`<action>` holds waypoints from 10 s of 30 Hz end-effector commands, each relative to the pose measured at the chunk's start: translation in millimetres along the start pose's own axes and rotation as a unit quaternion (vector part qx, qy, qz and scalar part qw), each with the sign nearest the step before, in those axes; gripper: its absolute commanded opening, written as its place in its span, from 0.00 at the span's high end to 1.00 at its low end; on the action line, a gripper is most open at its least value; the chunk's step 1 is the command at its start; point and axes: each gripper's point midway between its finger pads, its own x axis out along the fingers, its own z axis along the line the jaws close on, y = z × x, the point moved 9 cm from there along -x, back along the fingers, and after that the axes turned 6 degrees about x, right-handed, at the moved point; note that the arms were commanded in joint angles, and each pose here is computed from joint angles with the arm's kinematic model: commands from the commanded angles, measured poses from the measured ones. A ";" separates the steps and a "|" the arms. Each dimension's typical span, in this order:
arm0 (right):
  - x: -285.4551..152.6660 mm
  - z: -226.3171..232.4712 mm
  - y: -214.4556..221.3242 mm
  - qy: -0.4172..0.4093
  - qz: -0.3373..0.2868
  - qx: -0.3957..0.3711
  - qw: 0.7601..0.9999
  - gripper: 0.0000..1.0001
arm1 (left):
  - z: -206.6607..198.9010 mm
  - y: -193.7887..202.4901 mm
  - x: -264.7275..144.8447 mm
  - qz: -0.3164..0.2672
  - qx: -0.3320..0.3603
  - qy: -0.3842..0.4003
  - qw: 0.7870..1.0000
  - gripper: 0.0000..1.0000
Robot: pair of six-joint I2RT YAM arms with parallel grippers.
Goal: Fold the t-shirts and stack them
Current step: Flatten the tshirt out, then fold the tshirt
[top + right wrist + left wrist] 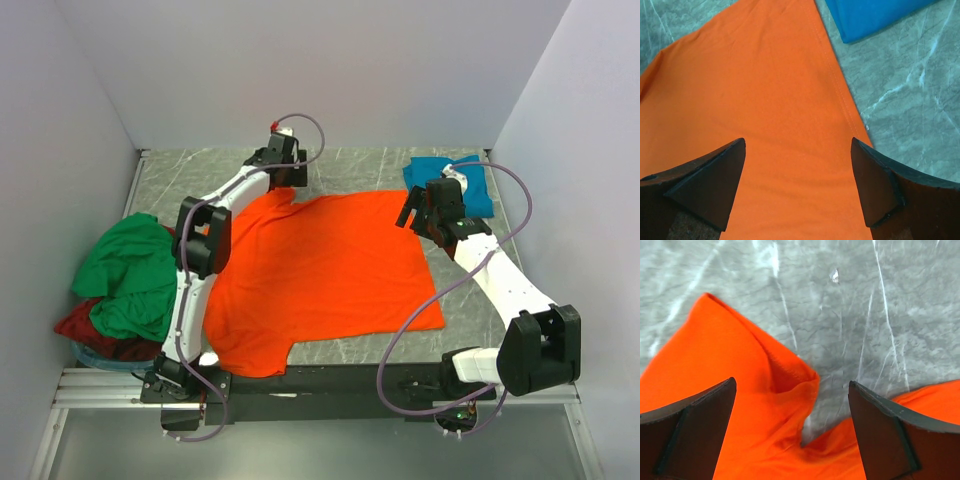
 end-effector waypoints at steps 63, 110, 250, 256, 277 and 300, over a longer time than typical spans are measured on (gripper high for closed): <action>-18.7 15.3 -5.1 -0.075 0.012 -0.007 0.997 0.06 | 78.6 -88.8 -106.7 -0.087 -0.126 -0.022 0.988 0.00; 187.8 77.7 -21.7 0.065 0.180 -0.123 0.974 0.08 | 99.1 40.3 26.5 0.131 -0.158 -0.092 0.974 0.01; -44.8 -82.3 132.8 0.036 0.087 0.135 0.986 0.17 | 34.3 286.5 -299.3 0.122 -0.339 -0.131 0.924 0.99; -42.0 -90.0 144.3 0.058 0.103 0.140 0.983 0.23 | 35.3 284.0 -301.8 0.119 -0.340 -0.128 0.924 0.99; -29.6 -95.0 156.9 0.081 0.102 0.185 0.974 0.42 | 38.0 281.4 -304.6 0.108 -0.342 -0.121 0.926 0.99; -45.1 -95.8 151.7 0.083 0.107 0.171 0.976 0.87 | 42.0 276.9 -323.0 0.142 -0.354 -0.135 0.914 0.99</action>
